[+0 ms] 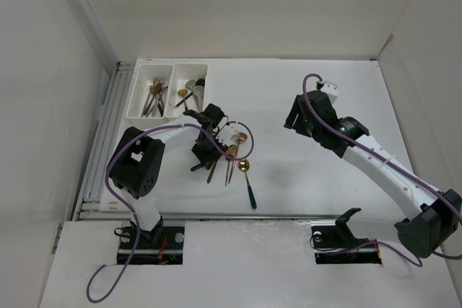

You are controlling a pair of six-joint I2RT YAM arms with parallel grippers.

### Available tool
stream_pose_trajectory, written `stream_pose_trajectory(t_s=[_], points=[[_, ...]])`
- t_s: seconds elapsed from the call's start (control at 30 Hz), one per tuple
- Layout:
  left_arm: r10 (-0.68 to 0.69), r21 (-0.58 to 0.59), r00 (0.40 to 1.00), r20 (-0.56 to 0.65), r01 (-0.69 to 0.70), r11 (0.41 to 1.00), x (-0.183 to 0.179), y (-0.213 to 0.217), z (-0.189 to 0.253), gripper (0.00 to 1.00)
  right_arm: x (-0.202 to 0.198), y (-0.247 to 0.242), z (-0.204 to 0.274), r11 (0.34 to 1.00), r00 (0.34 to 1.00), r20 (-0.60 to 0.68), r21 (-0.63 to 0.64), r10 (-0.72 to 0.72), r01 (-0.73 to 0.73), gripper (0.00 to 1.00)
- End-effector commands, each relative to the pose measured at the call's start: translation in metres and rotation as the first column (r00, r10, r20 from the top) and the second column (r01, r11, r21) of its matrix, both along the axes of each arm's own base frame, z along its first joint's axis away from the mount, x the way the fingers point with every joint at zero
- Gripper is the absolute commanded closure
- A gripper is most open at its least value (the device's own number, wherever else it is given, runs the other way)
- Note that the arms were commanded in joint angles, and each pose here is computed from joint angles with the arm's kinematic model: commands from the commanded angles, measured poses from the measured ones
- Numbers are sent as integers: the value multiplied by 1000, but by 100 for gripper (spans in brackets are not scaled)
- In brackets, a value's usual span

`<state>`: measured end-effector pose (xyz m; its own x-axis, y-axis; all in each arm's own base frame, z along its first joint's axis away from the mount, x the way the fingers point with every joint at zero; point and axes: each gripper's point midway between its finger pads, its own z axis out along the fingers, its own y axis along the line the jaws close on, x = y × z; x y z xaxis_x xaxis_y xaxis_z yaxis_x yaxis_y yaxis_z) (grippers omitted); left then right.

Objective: Sort the eating utensils into containers

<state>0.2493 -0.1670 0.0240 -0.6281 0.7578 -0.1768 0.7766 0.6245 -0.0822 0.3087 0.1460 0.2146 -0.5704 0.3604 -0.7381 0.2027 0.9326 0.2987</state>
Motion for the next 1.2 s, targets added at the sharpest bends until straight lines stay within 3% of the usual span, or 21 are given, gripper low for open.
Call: stream_pose_trajectory(t_s=[0.0,0.17,0.2,0.23,0.27,0.43,0.6,0.7,0.8,0.87,0.93,1.0,1.03,1.17], points=[[-2,36,1000,4,2,999,-1,10,-11,64,9,4,23,1000,998,66,13,5,-6,30],[20,54,1000,10,-20,998,6,9,-26,67,9,4,23,1000,998,66,13,5,-6,30],[20,54,1000,10,-21,998,6,9,-26,85,9,4,23,1000,998,66,13,5,-6,30],[18,43,1000,3,-19,999,5,7,-26,96,9,4,23,1000,998,66,13,5,-6,30],[29,26,999,26,-30,999,7,4,-17,100,8,4,26,1000,997,73,18,5,-6,30],[53,-64,989,138,-45,997,30,-8,34,100,5,4,27,1000,997,70,23,13,-14,30],[165,-297,949,270,-82,952,75,-31,128,100,3,13,25,998,996,67,12,56,-57,30],[350,-447,885,307,-191,874,108,-22,174,100,0,21,15,997,996,38,-6,78,-78,30],[525,-524,779,342,-305,795,156,5,202,100,-4,30,7,995,995,15,10,99,-99,30],[631,-530,719,291,-428,732,185,25,190,100,-5,30,0,996,996,-4,7,92,-92,30],[670,-554,684,287,-453,699,209,33,196,97,-7,38,-6,993,993,-18,14,118,-118,30],[696,-552,671,258,-489,676,232,38,175,91,-9,48,-10,986,985,-32,19,167,-167,30],[697,-569,663,273,-473,673,244,36,181,84,-9,51,-13,983,982,-43,15,186,-185,29],[695,-542,674,249,-497,677,254,34,160,75,-30,65,-44,953,941,-176,-48,287,-300,17]])
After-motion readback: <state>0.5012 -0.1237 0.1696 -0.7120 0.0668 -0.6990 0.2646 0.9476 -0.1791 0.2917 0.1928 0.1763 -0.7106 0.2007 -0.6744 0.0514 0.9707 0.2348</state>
